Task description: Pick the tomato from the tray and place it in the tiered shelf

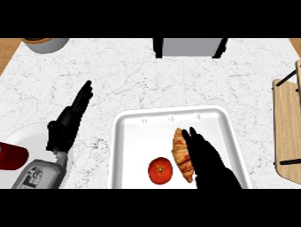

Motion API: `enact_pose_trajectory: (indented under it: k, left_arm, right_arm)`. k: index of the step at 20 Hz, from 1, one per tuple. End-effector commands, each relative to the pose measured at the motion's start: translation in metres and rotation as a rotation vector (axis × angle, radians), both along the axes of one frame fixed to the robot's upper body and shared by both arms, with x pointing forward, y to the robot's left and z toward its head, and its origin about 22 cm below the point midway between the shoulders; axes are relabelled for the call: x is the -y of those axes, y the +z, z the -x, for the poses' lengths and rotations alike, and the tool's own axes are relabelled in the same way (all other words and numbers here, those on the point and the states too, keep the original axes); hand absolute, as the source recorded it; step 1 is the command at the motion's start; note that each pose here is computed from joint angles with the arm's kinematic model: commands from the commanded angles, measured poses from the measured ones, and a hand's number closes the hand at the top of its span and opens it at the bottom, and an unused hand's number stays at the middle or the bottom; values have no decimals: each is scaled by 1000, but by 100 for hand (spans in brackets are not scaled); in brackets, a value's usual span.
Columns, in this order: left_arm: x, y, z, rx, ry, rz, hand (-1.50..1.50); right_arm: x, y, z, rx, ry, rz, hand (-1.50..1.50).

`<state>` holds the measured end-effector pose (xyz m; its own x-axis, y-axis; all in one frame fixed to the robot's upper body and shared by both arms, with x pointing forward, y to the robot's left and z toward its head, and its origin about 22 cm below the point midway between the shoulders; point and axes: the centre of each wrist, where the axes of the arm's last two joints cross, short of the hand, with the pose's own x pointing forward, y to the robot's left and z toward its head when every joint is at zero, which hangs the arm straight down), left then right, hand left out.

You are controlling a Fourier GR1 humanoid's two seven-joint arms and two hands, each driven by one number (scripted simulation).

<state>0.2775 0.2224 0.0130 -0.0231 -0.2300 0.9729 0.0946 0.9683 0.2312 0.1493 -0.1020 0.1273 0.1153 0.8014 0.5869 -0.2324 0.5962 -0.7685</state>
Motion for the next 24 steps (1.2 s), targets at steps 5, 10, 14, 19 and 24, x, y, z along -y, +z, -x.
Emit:
enact_pose_trajectory:
  k: [5, 10, 14, 19, 24]
  left_arm:
    - [0, 6, 0, -11, -7, 13, 0]
    - [-20, 7, -1, 15, -8, -7, 0]
    - [0, 3, 0, -7, 15, 5, 0]
    - [-9, 8, -5, 17, 5, 0, 0]
    - [-11, -8, -3, -6, -2, 3, 0]
  right_arm:
    - [-41, 3, 4, -46, -60, 80, -150]
    - [-45, 0, -1, -39, -102, 104, -150]
    - [-50, -6, 2, -43, -96, 93, -150]
    - [-49, -7, -2, -52, -104, 92, -150]
    - [-54, -27, -3, -77, -103, 111, -150]
